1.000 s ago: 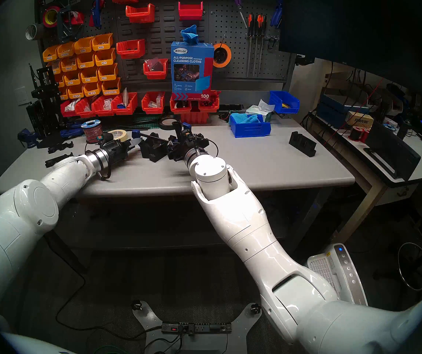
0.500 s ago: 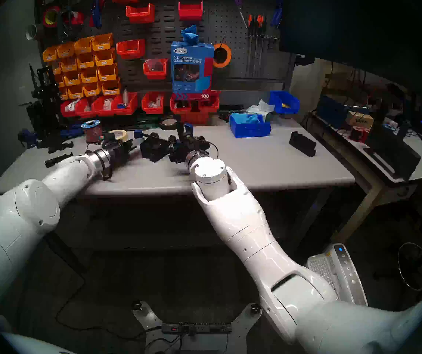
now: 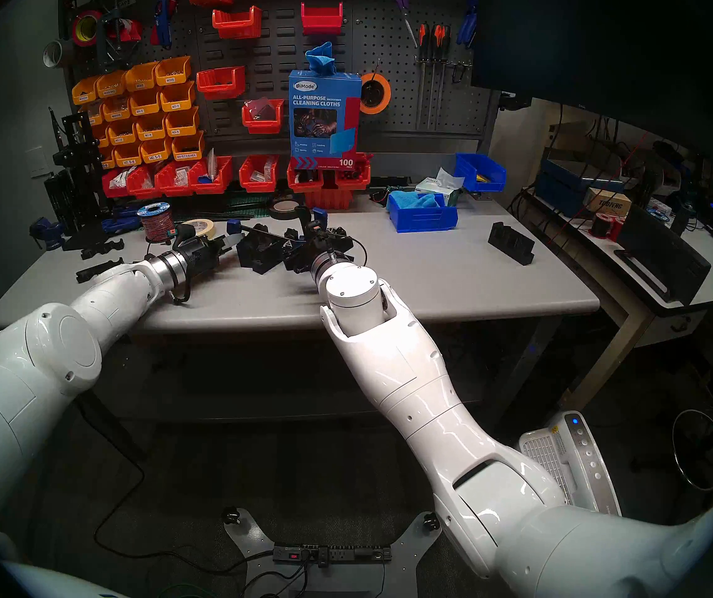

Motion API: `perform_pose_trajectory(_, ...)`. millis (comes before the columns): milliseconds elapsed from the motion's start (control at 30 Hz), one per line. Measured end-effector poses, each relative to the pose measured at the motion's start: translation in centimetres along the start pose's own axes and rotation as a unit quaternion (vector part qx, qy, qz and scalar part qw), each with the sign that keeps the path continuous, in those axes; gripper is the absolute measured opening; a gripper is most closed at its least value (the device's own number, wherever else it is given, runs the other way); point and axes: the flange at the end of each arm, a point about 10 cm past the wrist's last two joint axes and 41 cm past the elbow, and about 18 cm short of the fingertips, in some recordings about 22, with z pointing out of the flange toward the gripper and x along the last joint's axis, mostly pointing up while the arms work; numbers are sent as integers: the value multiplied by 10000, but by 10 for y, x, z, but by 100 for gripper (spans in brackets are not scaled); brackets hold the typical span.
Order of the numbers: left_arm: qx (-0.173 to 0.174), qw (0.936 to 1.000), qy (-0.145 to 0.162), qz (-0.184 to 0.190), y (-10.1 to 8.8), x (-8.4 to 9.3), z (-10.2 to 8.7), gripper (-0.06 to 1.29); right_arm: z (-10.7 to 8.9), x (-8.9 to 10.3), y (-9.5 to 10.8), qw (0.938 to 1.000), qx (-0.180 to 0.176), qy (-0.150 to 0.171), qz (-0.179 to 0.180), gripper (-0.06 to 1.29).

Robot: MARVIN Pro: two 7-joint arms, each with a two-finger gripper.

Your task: Clamp the two 3D printed pieces together with the clamp

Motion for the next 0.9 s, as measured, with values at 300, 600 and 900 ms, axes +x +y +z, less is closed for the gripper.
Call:
perform_pose_trajectory(300, -2, 10000, -13, 7, 0, 0, 0, 8, 3, 4, 0, 9999, -75, 80, 10, 121)
perform_pose_trajectory(600, -10, 10000, -16, 12, 0, 0, 0, 8, 5, 9, 3, 9995, -242, 188, 13, 121)
perform_pose_trajectory(900, -23, 10000, -18, 17, 1, 0, 0, 8, 7, 9, 2, 9991, -349, 224, 17, 121)
